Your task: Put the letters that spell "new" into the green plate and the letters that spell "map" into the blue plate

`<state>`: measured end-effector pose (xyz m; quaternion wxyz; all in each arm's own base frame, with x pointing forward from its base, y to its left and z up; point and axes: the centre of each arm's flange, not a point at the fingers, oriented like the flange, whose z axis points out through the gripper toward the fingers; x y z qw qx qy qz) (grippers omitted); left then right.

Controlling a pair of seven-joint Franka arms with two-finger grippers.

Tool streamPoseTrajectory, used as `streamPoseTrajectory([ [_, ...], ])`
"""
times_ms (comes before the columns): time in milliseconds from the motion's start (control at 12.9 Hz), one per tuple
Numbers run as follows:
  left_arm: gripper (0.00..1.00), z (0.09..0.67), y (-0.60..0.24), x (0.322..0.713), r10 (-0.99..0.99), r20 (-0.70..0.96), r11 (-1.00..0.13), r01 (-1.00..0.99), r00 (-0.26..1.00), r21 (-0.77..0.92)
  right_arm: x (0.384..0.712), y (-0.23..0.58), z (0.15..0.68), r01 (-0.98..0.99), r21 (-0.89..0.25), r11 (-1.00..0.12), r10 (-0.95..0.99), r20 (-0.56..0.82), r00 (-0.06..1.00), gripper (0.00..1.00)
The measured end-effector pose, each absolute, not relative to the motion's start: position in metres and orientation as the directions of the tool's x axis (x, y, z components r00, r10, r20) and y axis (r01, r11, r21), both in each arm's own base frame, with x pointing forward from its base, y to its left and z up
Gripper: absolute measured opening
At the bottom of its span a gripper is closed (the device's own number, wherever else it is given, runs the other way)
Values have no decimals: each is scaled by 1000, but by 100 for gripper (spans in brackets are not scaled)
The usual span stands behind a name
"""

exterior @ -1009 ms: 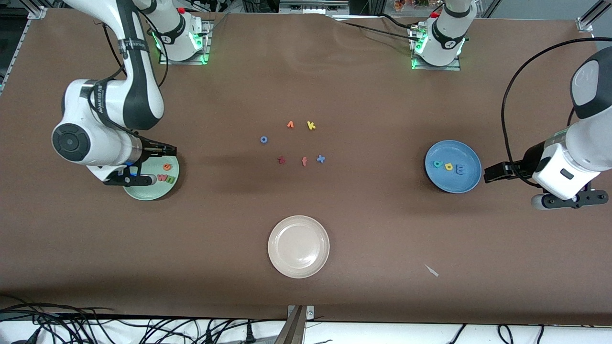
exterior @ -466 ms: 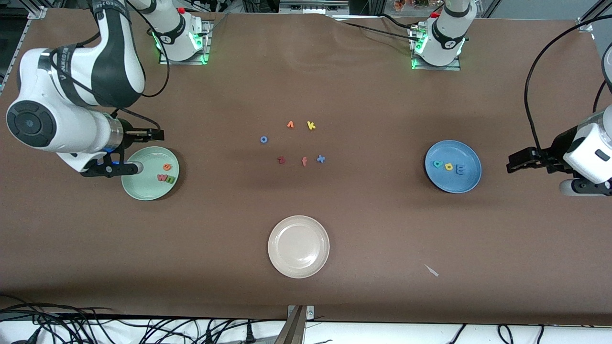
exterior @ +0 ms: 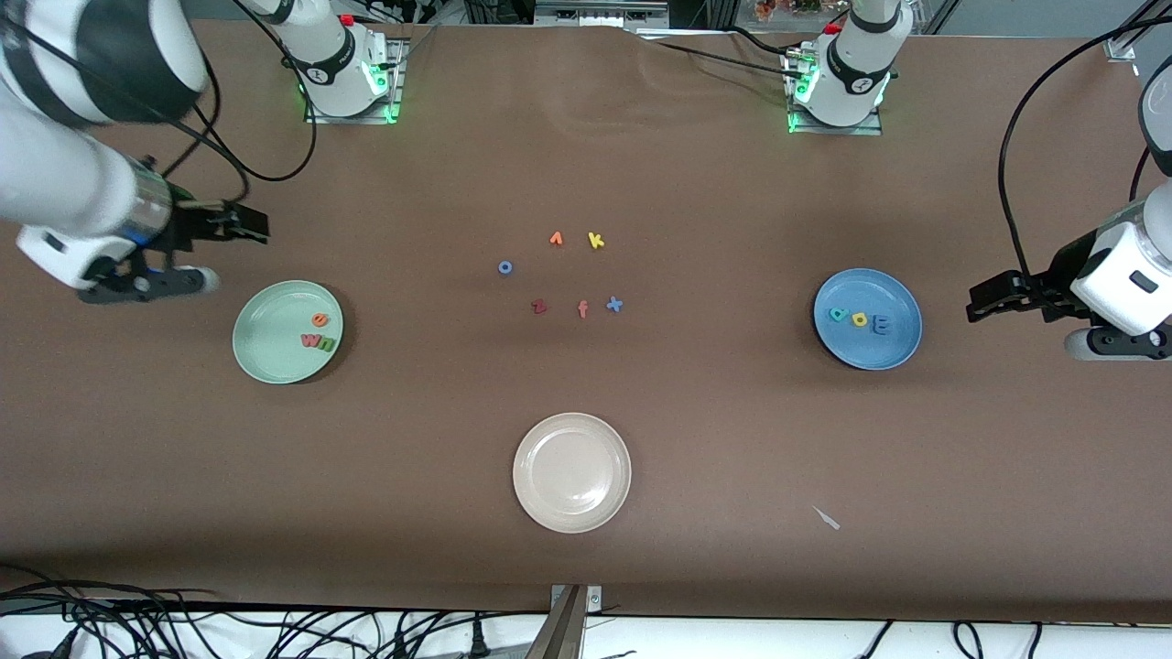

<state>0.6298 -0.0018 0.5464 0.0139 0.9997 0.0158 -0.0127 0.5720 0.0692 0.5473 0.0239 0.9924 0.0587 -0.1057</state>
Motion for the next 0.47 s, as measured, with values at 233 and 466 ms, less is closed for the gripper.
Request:
streamPoseTrajectory([
  [233, 100, 545, 0, 627, 23, -29, -999, 24, 999, 27, 556, 42, 590, 89, 32, -996, 84, -139, 987, 100],
  [466, 100, 545, -2, 627, 19, -30, -999, 20, 999, 28, 559, 38, 598, 81, 31, -996, 78, -89, 993, 100],
])
